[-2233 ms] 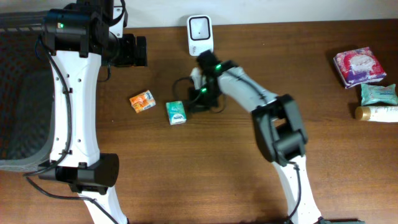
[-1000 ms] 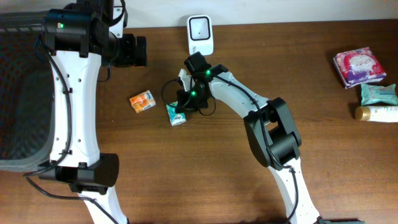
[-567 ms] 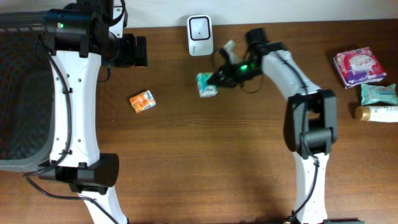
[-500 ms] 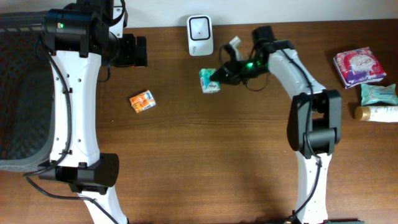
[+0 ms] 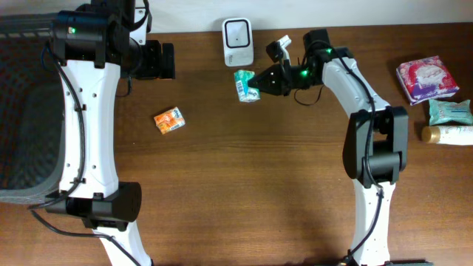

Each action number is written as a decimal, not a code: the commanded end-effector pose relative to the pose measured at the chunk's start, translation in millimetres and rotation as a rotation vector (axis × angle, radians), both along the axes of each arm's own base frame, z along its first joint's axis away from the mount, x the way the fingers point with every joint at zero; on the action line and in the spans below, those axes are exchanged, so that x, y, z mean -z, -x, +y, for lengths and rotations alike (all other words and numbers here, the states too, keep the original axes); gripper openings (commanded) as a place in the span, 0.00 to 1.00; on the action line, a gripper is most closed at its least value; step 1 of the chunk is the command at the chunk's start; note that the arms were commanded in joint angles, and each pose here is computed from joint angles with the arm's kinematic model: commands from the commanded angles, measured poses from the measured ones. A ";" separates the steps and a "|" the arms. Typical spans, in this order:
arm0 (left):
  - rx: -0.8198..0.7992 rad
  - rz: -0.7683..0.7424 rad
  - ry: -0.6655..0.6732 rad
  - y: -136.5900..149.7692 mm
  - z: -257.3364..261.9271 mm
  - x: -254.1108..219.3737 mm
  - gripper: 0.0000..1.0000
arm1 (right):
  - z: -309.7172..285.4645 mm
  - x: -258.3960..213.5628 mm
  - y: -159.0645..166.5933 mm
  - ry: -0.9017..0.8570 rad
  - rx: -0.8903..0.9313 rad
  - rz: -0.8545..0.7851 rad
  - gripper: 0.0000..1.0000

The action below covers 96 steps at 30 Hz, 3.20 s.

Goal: Scan the item barcode
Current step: 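Raise the green tissue pack in front of the scanner, then carry the green pack to the far right and release it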

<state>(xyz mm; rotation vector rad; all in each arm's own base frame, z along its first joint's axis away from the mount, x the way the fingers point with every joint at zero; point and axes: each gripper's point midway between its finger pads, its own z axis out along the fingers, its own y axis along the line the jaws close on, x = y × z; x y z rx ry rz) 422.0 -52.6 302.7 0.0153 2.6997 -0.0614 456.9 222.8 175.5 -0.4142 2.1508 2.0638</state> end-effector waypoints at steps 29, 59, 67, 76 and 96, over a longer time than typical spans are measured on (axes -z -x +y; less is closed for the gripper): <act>-0.011 -0.002 -0.003 -0.4 2.5 -0.5 0.99 | -27.4 62.8 -50.7 0.800 0.293 -0.090 0.04; -0.011 -0.002 -0.003 -0.4 2.5 -0.5 0.99 | -114.4 -118.3 -187.6 1.408 1.101 -1.008 0.04; -0.011 -0.002 -0.003 -0.4 2.5 -0.5 0.99 | -365.3 -89.1 -94.8 2.025 1.223 -0.379 0.04; -0.011 -0.002 -0.003 -0.4 2.5 -0.5 0.99 | -459.2 2.9 -22.3 1.768 1.033 0.097 0.04; -0.011 -0.002 -0.003 -0.4 2.5 -0.5 0.99 | -444.7 24.0 -3.8 1.513 1.002 0.165 0.74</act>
